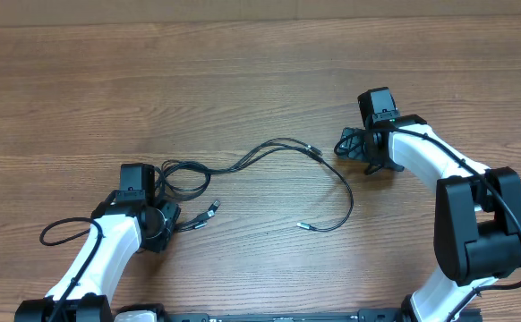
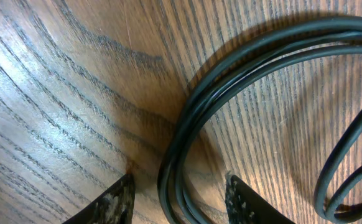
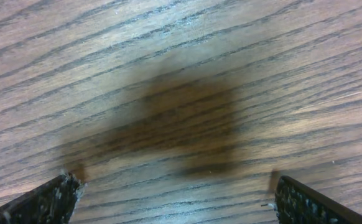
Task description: Untangle cables
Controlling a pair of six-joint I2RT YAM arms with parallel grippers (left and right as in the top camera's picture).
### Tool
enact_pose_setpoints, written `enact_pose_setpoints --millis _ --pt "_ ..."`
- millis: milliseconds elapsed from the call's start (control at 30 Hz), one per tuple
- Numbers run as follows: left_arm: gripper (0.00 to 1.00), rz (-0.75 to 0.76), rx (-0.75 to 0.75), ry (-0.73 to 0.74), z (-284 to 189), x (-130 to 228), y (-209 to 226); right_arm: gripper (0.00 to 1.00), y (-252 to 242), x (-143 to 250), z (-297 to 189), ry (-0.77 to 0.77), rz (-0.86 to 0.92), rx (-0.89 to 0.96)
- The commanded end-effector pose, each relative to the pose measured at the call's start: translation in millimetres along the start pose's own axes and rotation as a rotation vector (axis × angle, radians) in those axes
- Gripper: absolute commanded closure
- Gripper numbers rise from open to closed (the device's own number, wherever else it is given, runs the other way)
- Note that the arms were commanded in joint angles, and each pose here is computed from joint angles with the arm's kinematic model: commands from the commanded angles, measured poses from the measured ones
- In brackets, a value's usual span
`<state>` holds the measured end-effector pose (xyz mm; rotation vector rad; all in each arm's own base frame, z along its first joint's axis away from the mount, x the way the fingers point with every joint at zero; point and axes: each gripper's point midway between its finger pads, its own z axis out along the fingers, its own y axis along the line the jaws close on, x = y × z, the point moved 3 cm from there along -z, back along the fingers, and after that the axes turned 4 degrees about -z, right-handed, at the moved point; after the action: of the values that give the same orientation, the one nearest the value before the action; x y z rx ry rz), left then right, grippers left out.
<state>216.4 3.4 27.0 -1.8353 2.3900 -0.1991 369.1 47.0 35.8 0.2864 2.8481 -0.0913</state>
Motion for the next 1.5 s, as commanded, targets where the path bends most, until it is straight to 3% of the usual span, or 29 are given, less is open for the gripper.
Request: enact_pose_setpoints --millis 0,167,333,533,600,667,967,1467 --pt "0.52 -0.015 -0.091 -0.01 17 -1 21 0.0 1 -1 -2 -0.007 -0.003 -0.008" --pt "0.56 -0.017 -0.095 0.035 26 5 19 0.0 1 -1 -2 -0.008 -0.002 -0.008" --pt "0.81 -0.016 -0.1 0.038 26 5 20 0.0 1 -2 -2 -0.013 -0.001 -0.01" --pt "0.96 -0.009 -0.099 0.039 26 5 20 0.0 2 -2 -2 -0.013 -0.002 -0.01" --pt "0.92 -0.007 -0.098 0.038 26 5 20 0.0 1 -2 -2 -0.013 -0.002 -0.01" --pt "0.96 0.011 -0.094 0.038 26 5 19 0.0 1 -2 -2 -0.013 -0.002 -0.01" --pt "0.96 0.286 0.045 0.074 27 8 -7 0.0 1 -2 -2 -0.013 -0.002 -0.01" --pt "0.96 0.423 0.058 0.097 24 -4 -3 0.0 1 -1 -2 -0.01 -0.002 -0.009"
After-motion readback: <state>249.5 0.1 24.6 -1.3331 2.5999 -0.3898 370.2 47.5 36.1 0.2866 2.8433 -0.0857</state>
